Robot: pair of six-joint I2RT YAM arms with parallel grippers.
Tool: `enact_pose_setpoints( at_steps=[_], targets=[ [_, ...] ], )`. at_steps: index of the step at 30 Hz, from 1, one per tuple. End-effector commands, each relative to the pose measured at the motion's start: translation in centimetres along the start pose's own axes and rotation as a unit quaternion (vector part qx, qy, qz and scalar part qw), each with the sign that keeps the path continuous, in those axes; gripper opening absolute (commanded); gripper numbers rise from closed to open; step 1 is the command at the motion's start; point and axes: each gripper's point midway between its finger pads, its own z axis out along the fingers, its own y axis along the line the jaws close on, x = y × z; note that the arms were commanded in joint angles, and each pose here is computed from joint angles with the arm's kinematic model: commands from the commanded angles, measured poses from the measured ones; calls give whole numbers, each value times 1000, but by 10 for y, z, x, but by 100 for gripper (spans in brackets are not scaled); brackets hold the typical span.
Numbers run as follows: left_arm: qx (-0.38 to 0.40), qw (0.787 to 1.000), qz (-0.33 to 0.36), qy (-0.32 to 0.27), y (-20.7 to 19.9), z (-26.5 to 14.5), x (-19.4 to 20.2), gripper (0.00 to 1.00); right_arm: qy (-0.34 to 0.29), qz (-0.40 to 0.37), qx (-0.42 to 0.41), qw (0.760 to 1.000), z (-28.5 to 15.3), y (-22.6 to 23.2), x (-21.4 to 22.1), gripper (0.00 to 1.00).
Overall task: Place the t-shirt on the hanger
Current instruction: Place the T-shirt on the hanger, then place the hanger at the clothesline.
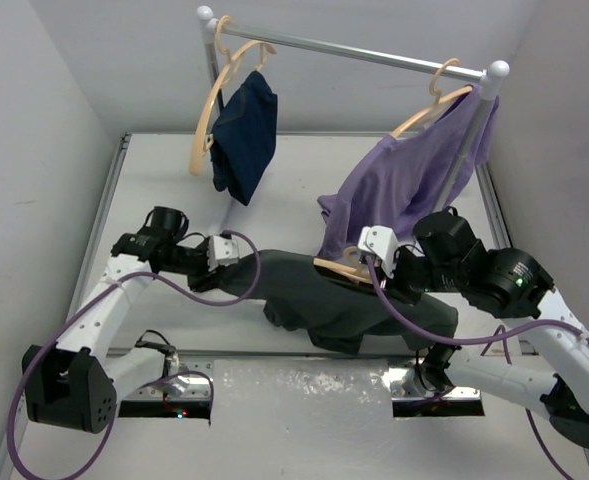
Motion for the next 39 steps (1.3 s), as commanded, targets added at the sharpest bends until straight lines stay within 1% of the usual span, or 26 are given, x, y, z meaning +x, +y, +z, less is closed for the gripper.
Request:
enact_pose_setpoints(
  at_steps=[1, 2, 3, 4, 5, 8, 9, 10, 11, 12, 13, 15, 18, 22, 25, 28, 29, 30, 32, 33, 34, 35, 36, 37, 38, 39],
  targets=[
    [-31, 998, 4, -53, 11, -16, -35, 68, -10, -2, -3, 1000, 4, -2, -10, 0],
    [-50, 996, 22, -72, 20, -30, -58, 87, -15, -3, -7, 1000, 8, -2, -13, 0],
    [-58, 994, 31, -84, 22, -39, -72, 91, -17, -4, -11, 1000, 10, -2, -15, 0],
    [-64, 993, 42, -93, 24, -47, -83, 100, -20, -5, -18, 1000, 13, -1, -17, 0],
    [-81, 989, 66, -110, 28, -63, -105, 100, -17, -6, -23, 1000, 16, -1, -18, 0],
    [-108, 978, 105, -146, 22, -97, -145, 100, -17, -8, -27, 999, 23, -3, -25, 0],
    [-103, 972, 128, -170, 15, -108, -165, 99, -21, -11, -34, 999, 25, -2, -28, 0],
    [-92, 970, 133, -179, 7, -110, -173, 97, -30, -14, -36, 999, 28, -3, -34, 0],
    [-78, 970, 138, -186, 0, -108, -181, 94, -35, -14, -40, 999, 32, -4, -38, 0],
    [-70, 975, 111, -181, -5, -104, -184, 89, -43, -15, -44, 998, 34, -4, -44, 0],
    [-37, 974, 128, -186, -21, -89, -197, 88, -53, -18, -48, 997, 37, -5, -51, 0],
    [5, 976, 116, -184, -38, -71, -191, 88, -52, -24, -48, 997, 44, -10, -58, 0],
    [27, 978, 94, -182, -44, -54, -194, 92, -54, -31, -57, 996, 53, -12, -66, 0],
    [9, 975, 118, -188, -26, -34, -213, 91, -73, -31, -76, 994, 62, -8, -75, 0],
    [32, 973, 129, -186, -31, -16, -224, 90, -81, -30, -81, 993, 67, -7, -81, 0],
    [58, 973, 137, -178, -37, 1, -226, 82, -88, -31, -83, 992, 71, -7, -86, 0],
    [60, 975, 122, -175, -36, 5, -224, 75, -90, -32, -82, 992, 71, -7, -88, 0],
    [56, 976, 118, -173, -31, 11, -224, 72, -91, -33, -83, 992, 71, -7, -89, 0],
    [52, 978, 116, -164, -27, 17, -219, 70, -94, -35, -83, 991, 71, -6, -90, 0],
    [52, 978, 117, -163, -26, 18, -219, 60, -95, -36, -82, 991, 70, -7, -89, 0],
    [58, 978, 116, -166, -28, 18, -220, 52, -95, -36, -81, 992, 70, -7, -89, 0],
    [65, 977, 114, -170, -30, 17, -223, 31, -94, -37, -80, 992, 70, -7, -88, 0],
    [80, 973, 116, -182, -36, 12, -230, 16, -93, -38, -81, 992, 71, -6, -86, 0],
    [85, 973, 111, -183, -38, 10, -232, 6, -92, -38, -80, 992, 71, -7, -85, 0],
    [86, 973, 103, -187, -39, 8, -235, 0, -89, -37, -82, 992, 72, -5, -82, 0],
    [87, 974, 91, -186, -41, 4, -236, 0, -88, -35, -83, 992, 73, -4, -81, 0]
  ],
)
